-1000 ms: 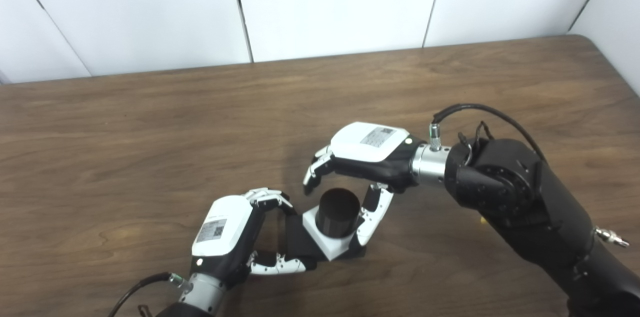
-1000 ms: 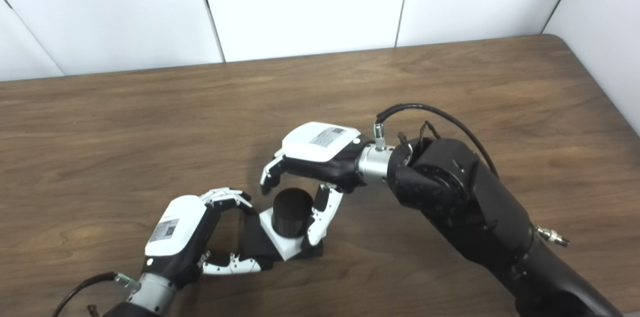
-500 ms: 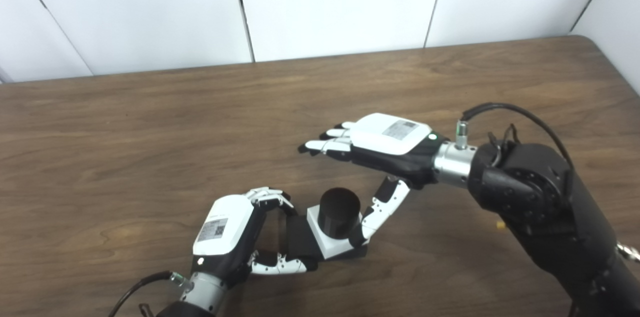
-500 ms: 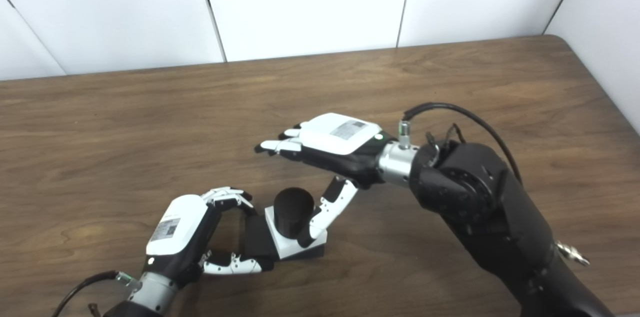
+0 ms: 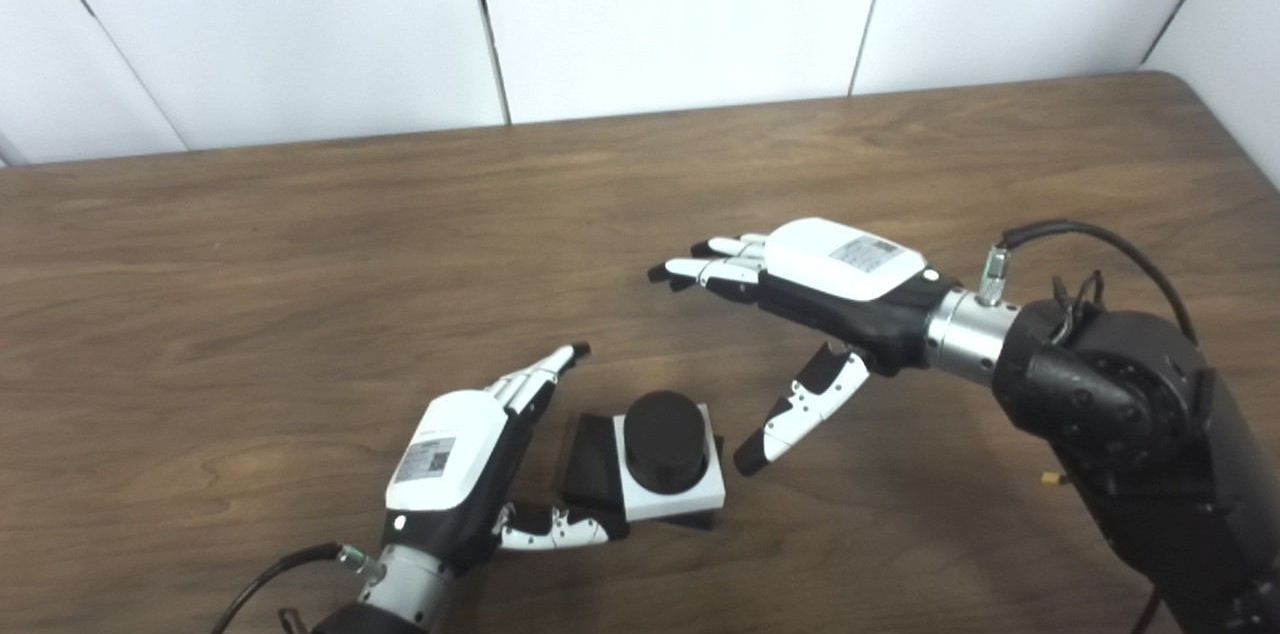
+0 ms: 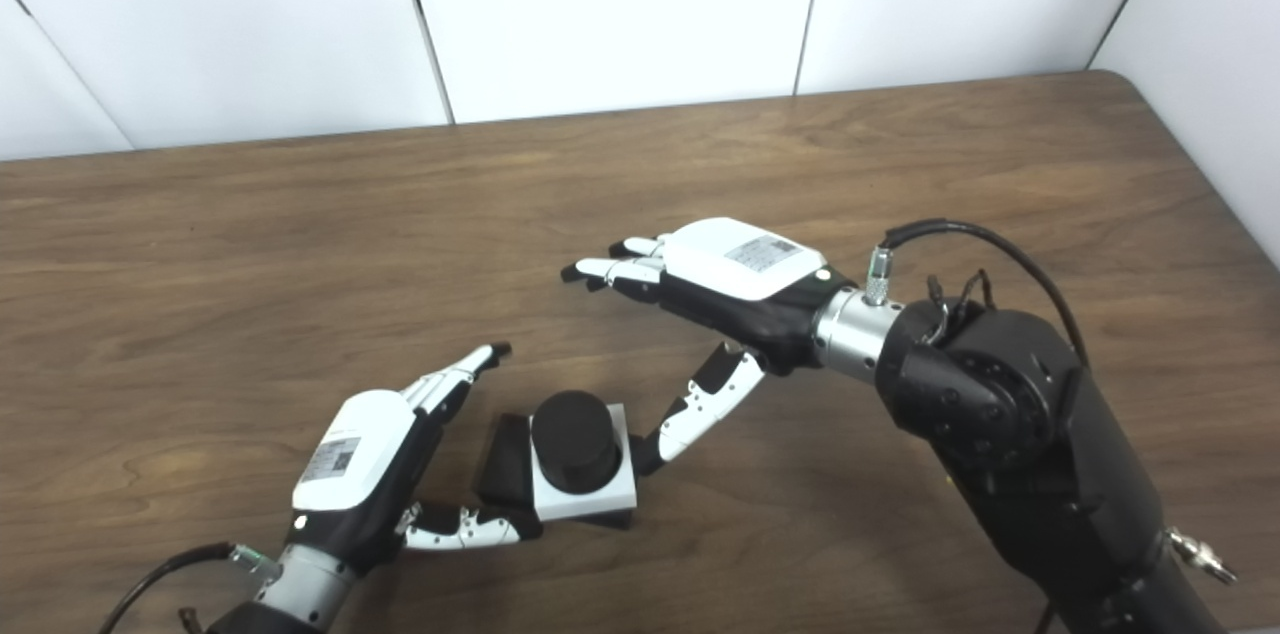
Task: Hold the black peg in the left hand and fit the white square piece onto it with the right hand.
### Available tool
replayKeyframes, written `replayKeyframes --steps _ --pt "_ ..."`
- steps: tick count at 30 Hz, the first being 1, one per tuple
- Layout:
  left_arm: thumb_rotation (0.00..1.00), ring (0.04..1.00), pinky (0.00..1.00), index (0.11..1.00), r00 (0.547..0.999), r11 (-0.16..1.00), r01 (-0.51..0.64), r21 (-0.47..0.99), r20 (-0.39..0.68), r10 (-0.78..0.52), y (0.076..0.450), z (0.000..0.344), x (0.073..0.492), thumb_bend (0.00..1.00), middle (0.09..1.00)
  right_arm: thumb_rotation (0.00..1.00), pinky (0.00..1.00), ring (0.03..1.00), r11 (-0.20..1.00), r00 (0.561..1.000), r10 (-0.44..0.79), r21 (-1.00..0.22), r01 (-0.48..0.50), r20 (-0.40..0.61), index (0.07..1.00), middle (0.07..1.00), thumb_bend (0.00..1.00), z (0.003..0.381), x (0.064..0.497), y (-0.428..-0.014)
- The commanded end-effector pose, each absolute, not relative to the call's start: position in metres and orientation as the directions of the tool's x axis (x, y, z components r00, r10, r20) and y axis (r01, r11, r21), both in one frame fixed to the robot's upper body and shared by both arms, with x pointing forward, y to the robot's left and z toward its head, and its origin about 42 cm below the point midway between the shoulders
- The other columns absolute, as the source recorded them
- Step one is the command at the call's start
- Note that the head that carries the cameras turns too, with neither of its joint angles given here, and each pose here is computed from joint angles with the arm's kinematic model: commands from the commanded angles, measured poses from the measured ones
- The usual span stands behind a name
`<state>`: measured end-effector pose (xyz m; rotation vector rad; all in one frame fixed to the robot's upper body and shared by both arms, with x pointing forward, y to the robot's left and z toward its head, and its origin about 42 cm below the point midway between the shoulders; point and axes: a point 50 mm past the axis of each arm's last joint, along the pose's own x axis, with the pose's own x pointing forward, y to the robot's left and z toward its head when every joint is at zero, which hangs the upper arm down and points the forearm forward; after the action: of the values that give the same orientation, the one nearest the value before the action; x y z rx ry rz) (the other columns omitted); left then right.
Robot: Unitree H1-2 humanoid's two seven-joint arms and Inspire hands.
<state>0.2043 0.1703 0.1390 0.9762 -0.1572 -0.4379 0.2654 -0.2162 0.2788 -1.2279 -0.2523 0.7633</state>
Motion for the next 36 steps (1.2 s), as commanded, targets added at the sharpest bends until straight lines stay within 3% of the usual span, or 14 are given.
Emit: replayKeyframes --steps 1,9,14,17,21,24,28,30,32,36 --pt "0.34 0.881 0.79 0.975 0.87 0.452 0.397 0.799 -0.17 -0.463 0.169 0.122 0.198 1.0 0.908 0.62 0.95 0.971 0.16 0.747 0.649 -0.935 -0.317 -0.142 0.943 0.898 0.97 0.294 0.266 -0.217" --pt "0.38 0.907 0.84 1.0 0.856 0.462 0.431 0.775 -0.189 -0.481 0.17 0.122 0.201 1.0 0.932 0.61 0.93 0.963 0.168 0.747 0.652 -0.935 -0.311 -0.131 0.937 0.886 0.98 0.295 0.272 -0.212" --pt "0.43 0.945 0.87 1.0 0.842 0.566 0.485 0.667 -0.179 -0.51 0.176 0.127 0.205 1.0 0.97 0.62 0.94 0.974 0.202 0.753 0.643 -0.918 -0.341 -0.138 0.94 0.892 0.98 0.294 0.277 -0.213" --pt "0.42 0.935 0.83 1.0 0.856 0.656 0.479 0.584 -0.144 -0.496 0.186 0.14 0.209 1.0 0.973 0.66 0.94 0.977 0.278 0.773 0.619 -0.882 -0.381 -0.139 0.941 0.901 0.98 0.289 0.279 -0.219" --pt "0.48 0.952 0.9 1.0 0.896 0.801 0.423 0.424 -0.065 -0.438 0.208 0.158 0.211 1.0 0.964 0.72 0.83 0.952 0.426 0.823 0.558 -0.815 -0.393 -0.105 0.933 0.91 0.88 0.272 0.277 -0.234" --pt "0.55 0.884 0.85 0.96 0.943 0.899 0.319 0.299 -0.001 -0.334 0.228 0.158 0.211 1.0 0.906 0.81 0.79 0.931 0.514 0.866 0.493 -0.775 -0.369 -0.085 0.932 0.918 0.76 0.251 0.272 -0.246" --pt "0.74 0.828 0.74 0.897 0.987 0.95 0.145 0.276 0.025 -0.158 0.241 0.148 0.205 0.81 0.849 0.87 0.82 0.902 0.649 0.913 0.394 -0.673 -0.356 -0.102 0.918 0.906 0.69 0.217 0.259 -0.253" --pt "0.76 0.832 0.73 0.89 0.994 0.96 0.083 0.266 0.04 -0.097 0.239 0.143 0.2 0.69 0.846 0.9 0.81 0.886 0.699 0.93 0.356 -0.634 -0.331 -0.094 0.912 0.903 0.65 0.202 0.251 -0.253" --pt "0.7 0.83 0.74 0.908 0.997 0.967 0.03 0.252 0.062 -0.047 0.237 0.138 0.195 0.57 0.862 0.94 0.8 0.868 0.752 0.948 0.308 -0.59 -0.294 -0.08 0.897 0.889 0.6 0.188 0.243 -0.253" --pt "0.72 0.842 0.76 0.941 0.997 0.971 -0.013 0.238 0.076 -0.005 0.234 0.131 0.19 0.52 0.901 0.99 0.84 0.893 0.848 0.969 0.23 -0.472 -0.243 -0.084 0.913 0.914 0.56 0.167 0.224 -0.249"
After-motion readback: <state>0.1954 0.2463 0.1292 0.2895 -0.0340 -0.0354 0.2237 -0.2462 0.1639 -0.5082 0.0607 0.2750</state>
